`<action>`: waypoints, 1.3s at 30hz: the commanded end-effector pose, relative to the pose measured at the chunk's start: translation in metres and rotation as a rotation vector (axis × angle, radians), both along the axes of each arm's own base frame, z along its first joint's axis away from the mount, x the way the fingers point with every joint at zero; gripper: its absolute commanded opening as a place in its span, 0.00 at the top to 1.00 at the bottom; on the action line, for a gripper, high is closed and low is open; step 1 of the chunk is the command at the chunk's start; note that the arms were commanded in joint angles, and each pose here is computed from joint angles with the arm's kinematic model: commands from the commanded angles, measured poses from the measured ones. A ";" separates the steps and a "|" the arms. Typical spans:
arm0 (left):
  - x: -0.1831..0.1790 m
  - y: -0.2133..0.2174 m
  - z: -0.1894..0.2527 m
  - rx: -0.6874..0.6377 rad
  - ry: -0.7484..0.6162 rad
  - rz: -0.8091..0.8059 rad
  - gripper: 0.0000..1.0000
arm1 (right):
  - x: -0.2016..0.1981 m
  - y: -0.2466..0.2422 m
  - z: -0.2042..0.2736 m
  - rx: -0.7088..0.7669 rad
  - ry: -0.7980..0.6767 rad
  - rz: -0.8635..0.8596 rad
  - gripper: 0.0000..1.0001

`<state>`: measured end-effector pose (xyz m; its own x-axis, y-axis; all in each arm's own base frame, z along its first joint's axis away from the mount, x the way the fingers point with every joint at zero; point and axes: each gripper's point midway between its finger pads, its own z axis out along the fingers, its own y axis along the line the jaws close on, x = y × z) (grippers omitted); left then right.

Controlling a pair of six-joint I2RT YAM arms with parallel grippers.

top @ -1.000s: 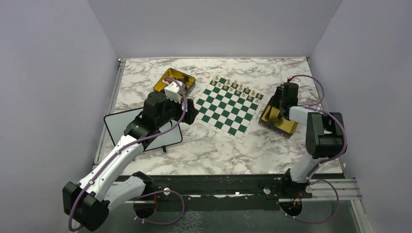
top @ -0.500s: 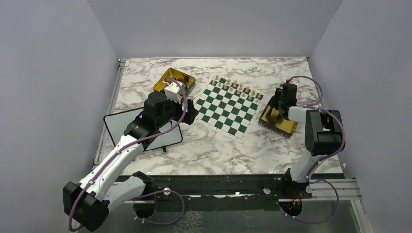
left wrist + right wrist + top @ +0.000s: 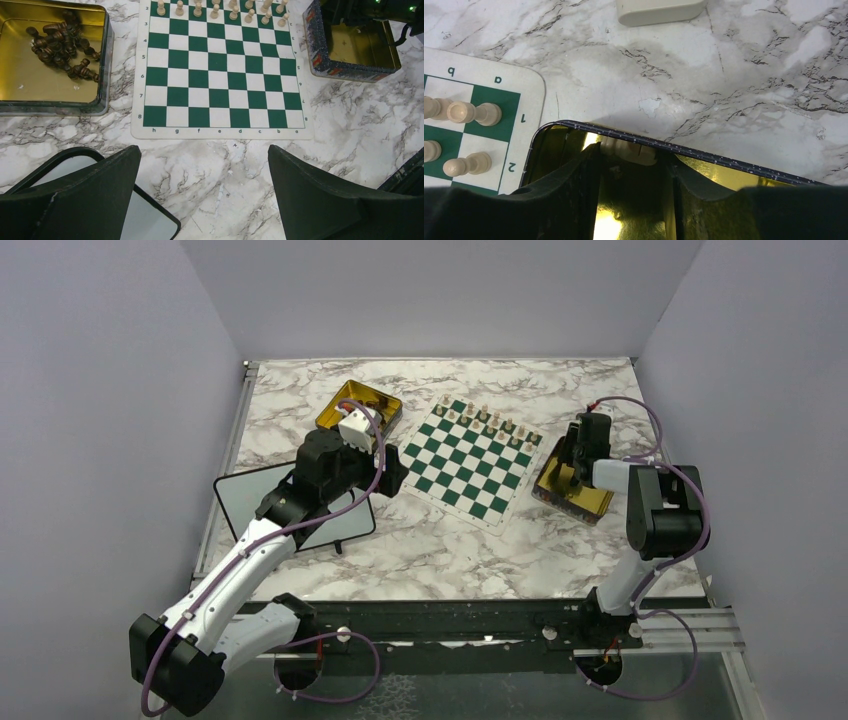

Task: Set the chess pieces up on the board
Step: Pick up the chess piece from the storage box.

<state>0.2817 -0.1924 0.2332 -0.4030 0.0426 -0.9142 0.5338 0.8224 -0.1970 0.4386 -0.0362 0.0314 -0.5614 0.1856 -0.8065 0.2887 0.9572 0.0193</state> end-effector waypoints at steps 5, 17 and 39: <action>0.000 0.000 0.004 -0.003 -0.028 0.002 0.03 | 0.001 0.000 0.000 -0.001 0.000 0.010 0.59; -0.001 -0.003 0.003 -0.014 -0.022 -0.014 0.04 | -0.019 -0.004 0.027 -0.021 0.028 -0.008 0.60; -0.005 -0.047 0.031 -0.199 0.119 -0.142 0.20 | -0.040 0.114 0.173 0.020 -0.378 0.577 0.61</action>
<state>0.2803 -0.2188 0.2274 -0.5083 -0.0099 -0.8611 0.5542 0.7616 -0.3359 0.4062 0.0293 0.1797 -0.3632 0.0316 -0.9312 -0.0421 0.9978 0.0503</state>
